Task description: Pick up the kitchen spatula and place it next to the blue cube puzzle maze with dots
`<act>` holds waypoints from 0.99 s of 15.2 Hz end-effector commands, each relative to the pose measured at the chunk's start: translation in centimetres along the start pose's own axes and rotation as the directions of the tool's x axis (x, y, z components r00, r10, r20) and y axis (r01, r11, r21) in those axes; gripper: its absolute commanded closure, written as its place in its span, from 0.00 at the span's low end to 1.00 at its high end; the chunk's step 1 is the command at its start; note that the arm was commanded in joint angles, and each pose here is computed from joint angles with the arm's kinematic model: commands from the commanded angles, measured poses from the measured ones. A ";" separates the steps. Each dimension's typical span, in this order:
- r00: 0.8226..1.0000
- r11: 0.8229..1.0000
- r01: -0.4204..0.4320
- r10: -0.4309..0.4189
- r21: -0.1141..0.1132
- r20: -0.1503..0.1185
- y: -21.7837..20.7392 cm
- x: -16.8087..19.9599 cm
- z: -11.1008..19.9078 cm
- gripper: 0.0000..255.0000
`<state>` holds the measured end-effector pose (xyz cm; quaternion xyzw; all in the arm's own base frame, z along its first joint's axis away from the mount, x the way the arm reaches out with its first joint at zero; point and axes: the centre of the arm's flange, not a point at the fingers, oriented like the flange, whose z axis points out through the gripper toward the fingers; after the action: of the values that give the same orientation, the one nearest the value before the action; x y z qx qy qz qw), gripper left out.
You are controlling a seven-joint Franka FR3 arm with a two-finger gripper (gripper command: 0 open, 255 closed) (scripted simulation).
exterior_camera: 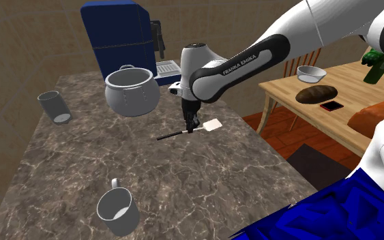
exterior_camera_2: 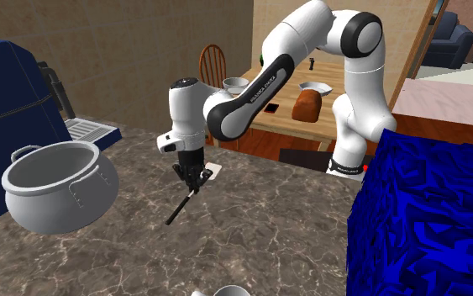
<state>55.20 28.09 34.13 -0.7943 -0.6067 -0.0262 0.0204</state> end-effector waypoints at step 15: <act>1.000 1.000 0.000 0.000 0.000 0.000 -0.1 0.5 -8.2 1.00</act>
<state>55.07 28.06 41.81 -0.7943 -0.6066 -0.0265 0.0203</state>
